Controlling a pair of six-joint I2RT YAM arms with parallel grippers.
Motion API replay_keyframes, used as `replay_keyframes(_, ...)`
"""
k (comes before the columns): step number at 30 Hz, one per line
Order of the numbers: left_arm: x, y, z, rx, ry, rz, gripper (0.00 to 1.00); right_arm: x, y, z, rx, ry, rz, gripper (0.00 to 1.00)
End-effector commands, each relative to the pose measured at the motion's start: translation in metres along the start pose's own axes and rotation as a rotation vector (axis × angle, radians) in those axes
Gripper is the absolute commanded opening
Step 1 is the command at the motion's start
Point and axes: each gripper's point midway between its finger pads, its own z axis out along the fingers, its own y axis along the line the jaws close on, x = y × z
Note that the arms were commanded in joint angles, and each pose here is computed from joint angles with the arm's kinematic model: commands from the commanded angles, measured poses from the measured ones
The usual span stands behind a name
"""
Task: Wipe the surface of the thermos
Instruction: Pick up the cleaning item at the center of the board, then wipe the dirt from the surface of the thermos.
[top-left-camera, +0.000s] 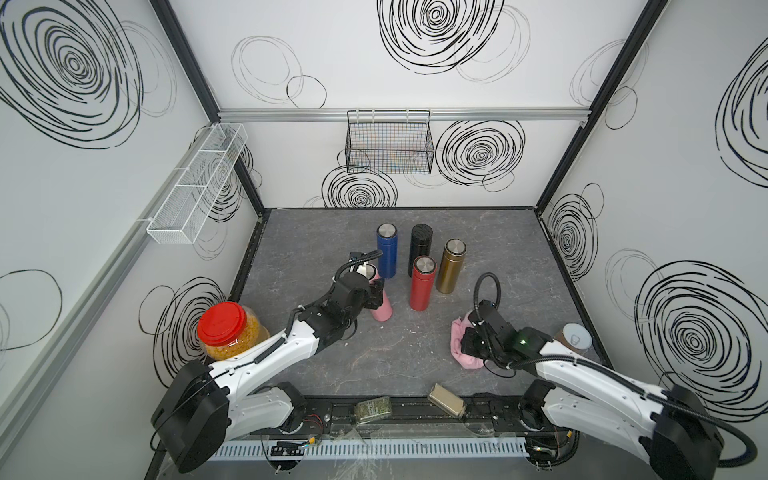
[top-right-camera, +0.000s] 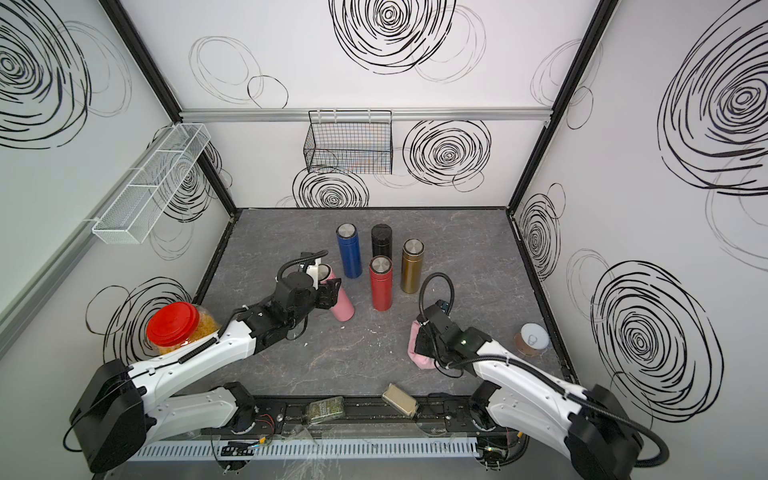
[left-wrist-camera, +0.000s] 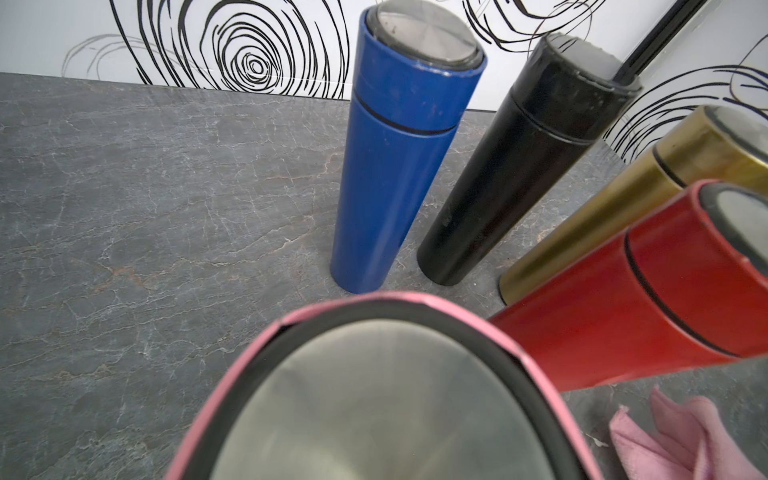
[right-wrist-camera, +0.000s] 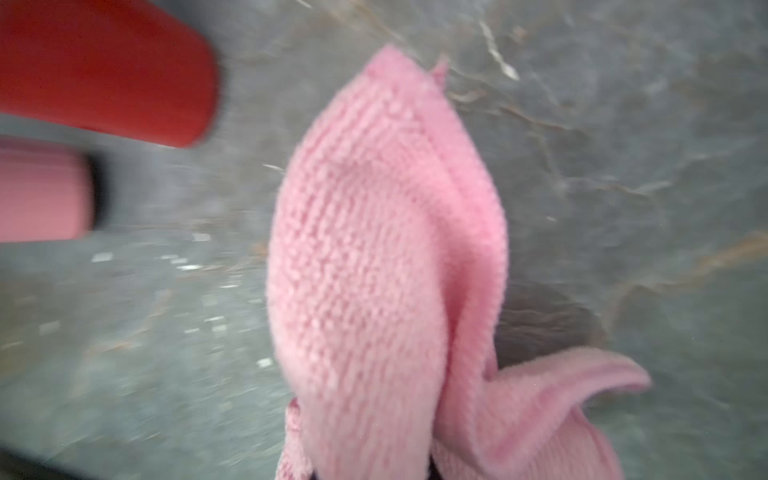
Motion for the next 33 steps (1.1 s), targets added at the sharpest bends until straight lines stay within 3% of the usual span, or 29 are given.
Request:
replay_keyframes(1,-0.023,-0.008,-0.007,0.049,-0.081,-0.052,0.00,-0.016,0.062,-0.029,-0.374,-0.107,-0.014,0.00)
replay_keyframes(5,-0.024,-0.011,-0.008,0.074,-0.079,-0.073,0.00,-0.030,0.086,-0.063,-0.545,-0.204,-0.007,0.00)
replay_keyframes(10,-0.025,-0.015,-0.015,0.112,-0.083,-0.108,0.00,-0.031,0.112,-0.074,-0.602,-0.191,-0.054,0.00)
replay_keyframes(20,-0.024,-0.013,-0.024,0.105,-0.063,-0.127,0.00,-0.018,0.195,-0.053,-0.662,-0.178,-0.254,0.00)
replay_keyframes(24,-0.026,-0.011,-0.032,0.101,-0.062,-0.131,0.00,-0.025,0.220,-0.050,-0.727,-0.239,-0.296,0.00)
replay_keyframes(27,-0.029,-0.010,-0.040,0.103,-0.082,-0.124,0.00,-0.033,0.231,-0.041,-0.713,-0.280,-0.326,0.00)
replay_keyframes(33,-0.027,-0.005,-0.049,0.101,-0.100,-0.127,0.00,-0.030,0.256,-0.016,-0.686,-0.233,-0.396,0.00)
